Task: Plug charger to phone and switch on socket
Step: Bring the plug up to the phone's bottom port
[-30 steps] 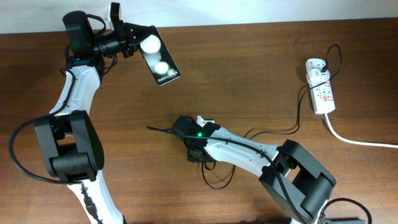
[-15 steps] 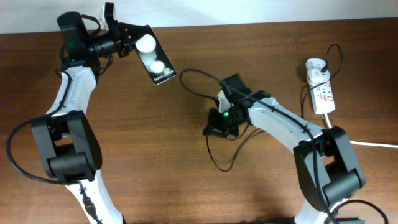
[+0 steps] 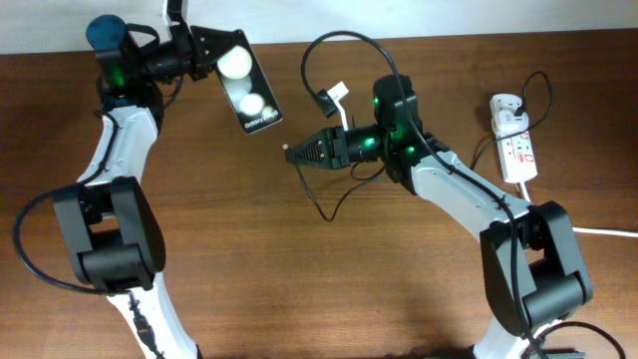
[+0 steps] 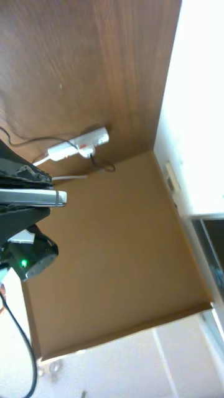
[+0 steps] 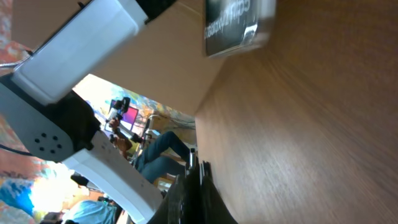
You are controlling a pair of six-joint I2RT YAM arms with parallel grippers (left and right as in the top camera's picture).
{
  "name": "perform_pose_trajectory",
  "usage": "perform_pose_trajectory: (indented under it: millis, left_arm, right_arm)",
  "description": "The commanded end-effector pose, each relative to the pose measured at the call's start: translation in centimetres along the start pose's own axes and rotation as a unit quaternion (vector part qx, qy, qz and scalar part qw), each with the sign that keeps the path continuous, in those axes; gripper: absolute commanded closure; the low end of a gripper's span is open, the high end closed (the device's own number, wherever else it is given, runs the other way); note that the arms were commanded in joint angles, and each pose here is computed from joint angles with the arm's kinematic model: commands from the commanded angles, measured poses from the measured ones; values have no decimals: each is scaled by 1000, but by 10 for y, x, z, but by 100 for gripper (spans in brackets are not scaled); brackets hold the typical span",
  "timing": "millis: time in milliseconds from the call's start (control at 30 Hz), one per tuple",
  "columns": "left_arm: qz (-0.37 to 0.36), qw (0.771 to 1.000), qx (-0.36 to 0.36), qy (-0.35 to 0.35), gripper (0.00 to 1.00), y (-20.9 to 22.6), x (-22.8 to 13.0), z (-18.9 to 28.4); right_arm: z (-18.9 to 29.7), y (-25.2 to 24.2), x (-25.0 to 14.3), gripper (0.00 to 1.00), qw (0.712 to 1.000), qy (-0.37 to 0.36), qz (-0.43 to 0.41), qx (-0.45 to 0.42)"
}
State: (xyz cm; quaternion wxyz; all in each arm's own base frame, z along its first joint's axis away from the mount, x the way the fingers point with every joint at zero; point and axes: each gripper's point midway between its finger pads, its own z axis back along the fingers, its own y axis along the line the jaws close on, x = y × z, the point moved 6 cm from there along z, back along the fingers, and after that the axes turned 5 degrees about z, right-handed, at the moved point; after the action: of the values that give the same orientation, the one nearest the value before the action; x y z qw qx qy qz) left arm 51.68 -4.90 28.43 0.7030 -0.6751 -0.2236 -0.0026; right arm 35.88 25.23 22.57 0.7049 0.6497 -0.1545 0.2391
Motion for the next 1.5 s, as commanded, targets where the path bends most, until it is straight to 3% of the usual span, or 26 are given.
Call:
perform_pose_trajectory:
  millis: [0, 200, 333, 700, 1467]
  left_arm:
    - [53, 998, -21, -5, 100, -25, 3, -14]
    - [78, 997, -23, 0, 100, -26, 2, -15]
    - [74, 997, -23, 0, 100, -26, 2, -15]
    - [74, 996, -29, 28, 100, -30, -10, -37]
    - [77, 997, -26, 3, 100, -28, -2, -28]
  right_arm:
    - [2, 15, 14, 96, 1000, -16, -19, 8]
    - [3, 16, 25, 96, 999, -49, -9, -6]
    - [3, 33, 28, 96, 997, -36, 56, 32]
    - [3, 31, 30, 96, 997, -45, 55, 24]
    - [4, 26, 36, 96, 997, -71, 27, 5]
